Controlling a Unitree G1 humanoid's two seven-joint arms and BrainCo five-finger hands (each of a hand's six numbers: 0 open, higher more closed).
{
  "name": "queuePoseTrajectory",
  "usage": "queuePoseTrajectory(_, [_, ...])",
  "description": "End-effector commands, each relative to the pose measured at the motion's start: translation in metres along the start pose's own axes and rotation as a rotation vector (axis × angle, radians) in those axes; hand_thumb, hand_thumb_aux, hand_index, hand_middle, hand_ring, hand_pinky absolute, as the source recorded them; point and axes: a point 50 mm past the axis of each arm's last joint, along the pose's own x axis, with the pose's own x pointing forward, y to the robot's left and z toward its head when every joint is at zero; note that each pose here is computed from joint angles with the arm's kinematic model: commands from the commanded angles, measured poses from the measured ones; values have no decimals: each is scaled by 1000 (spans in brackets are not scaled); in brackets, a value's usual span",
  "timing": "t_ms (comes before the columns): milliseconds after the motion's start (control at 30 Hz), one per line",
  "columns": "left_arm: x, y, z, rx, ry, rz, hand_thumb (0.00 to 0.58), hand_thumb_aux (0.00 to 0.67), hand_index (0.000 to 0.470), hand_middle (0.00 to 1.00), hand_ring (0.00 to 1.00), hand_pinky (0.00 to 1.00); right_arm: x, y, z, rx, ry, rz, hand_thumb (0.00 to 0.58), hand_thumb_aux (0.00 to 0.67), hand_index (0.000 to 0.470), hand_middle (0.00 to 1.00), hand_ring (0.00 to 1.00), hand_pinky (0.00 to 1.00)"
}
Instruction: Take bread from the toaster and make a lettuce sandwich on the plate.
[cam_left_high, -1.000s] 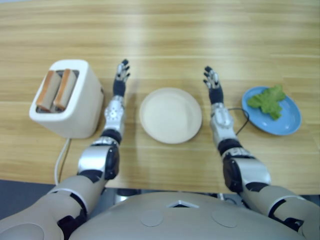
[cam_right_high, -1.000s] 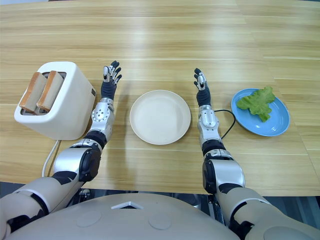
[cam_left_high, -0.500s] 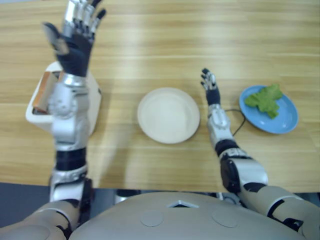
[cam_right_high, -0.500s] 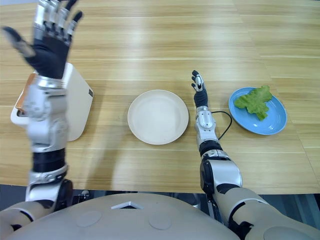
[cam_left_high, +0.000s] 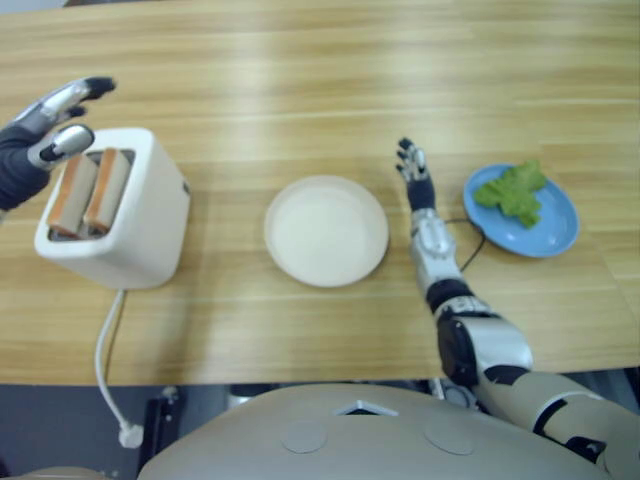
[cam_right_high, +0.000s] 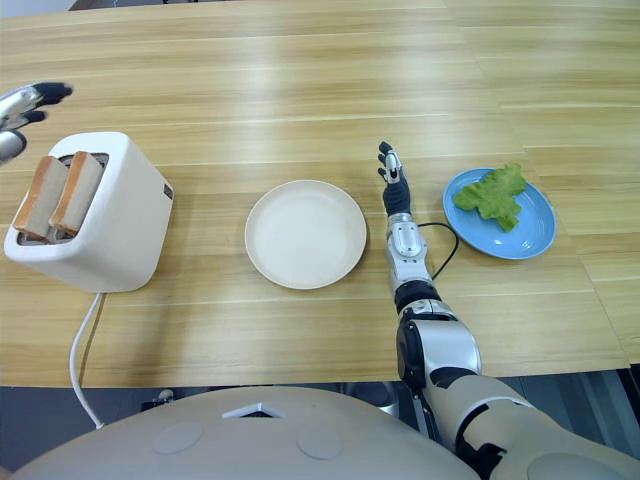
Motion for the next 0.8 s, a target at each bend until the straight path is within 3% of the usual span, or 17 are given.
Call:
queuePoseTrajectory(33, [-7, 20, -28, 272, 211, 63, 0, 0, 0, 0, 0, 0, -6, 0, -10, 2, 52, -2, 0, 0, 0, 0, 0, 0])
queuePoseTrajectory(333, [-12, 19, -87, 577, 521, 3, 0, 0, 0, 0, 0, 0, -6, -2, -10, 15, 57, -23, 0, 0, 0, 0, 0, 0])
queuePoseTrajectory(800, [4, -20, -118, 584, 563, -142, 0, 0, 0, 0, 0, 0, -13, -9, -18, 15, 90, -44, 0, 0, 0, 0, 0, 0])
